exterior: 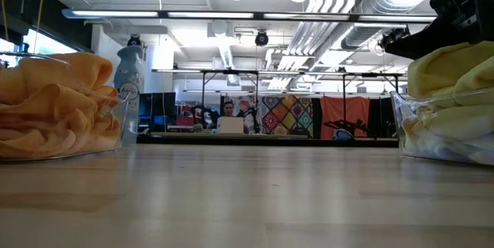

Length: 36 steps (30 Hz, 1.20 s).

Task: Sort microfiber towel by color & place in baskets
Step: Return to Home Position

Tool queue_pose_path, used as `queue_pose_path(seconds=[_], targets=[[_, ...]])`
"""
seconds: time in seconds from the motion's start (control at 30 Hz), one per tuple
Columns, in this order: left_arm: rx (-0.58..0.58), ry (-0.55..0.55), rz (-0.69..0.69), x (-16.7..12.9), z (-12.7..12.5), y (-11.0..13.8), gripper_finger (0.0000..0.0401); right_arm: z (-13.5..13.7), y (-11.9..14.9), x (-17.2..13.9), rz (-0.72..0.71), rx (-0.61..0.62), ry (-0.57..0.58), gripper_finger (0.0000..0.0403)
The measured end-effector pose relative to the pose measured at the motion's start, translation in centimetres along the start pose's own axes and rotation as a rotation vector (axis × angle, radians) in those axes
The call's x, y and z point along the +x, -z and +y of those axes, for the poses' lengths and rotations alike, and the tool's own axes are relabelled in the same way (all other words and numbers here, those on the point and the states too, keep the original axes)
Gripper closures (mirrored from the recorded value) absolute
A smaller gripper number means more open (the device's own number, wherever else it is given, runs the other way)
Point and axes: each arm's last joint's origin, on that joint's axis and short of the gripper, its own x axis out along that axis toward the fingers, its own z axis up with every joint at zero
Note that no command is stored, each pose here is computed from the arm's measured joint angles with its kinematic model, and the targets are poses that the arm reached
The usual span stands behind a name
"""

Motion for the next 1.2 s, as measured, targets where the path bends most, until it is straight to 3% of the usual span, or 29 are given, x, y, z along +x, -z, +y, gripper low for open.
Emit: queue_pose_path(seconds=[0.17,0.53,0.97,1.2], targets=[[0.043,0.009,-0.097,-0.4,-0.1,0.4,0.0401,0.0,0.0,0.0,0.000,0.002,0.005,0.0403],[0.029,0.019,-0.416,-0.6,1.7,7.5,0.0401,0.0,0.0,0.0,0.001,0.001,0.006,0.0403],[0.071,0.069,-0.654,-2.3,3.3,12.4,0.0401,0.0,0.0,0.0,0.001,0.001,0.006,0.0402],[0.109,0.181,-0.592,-1.0,3.0,13.9,0.0401,0.0,0.0,0.0,0.003,0.001,0.005,0.0402]])
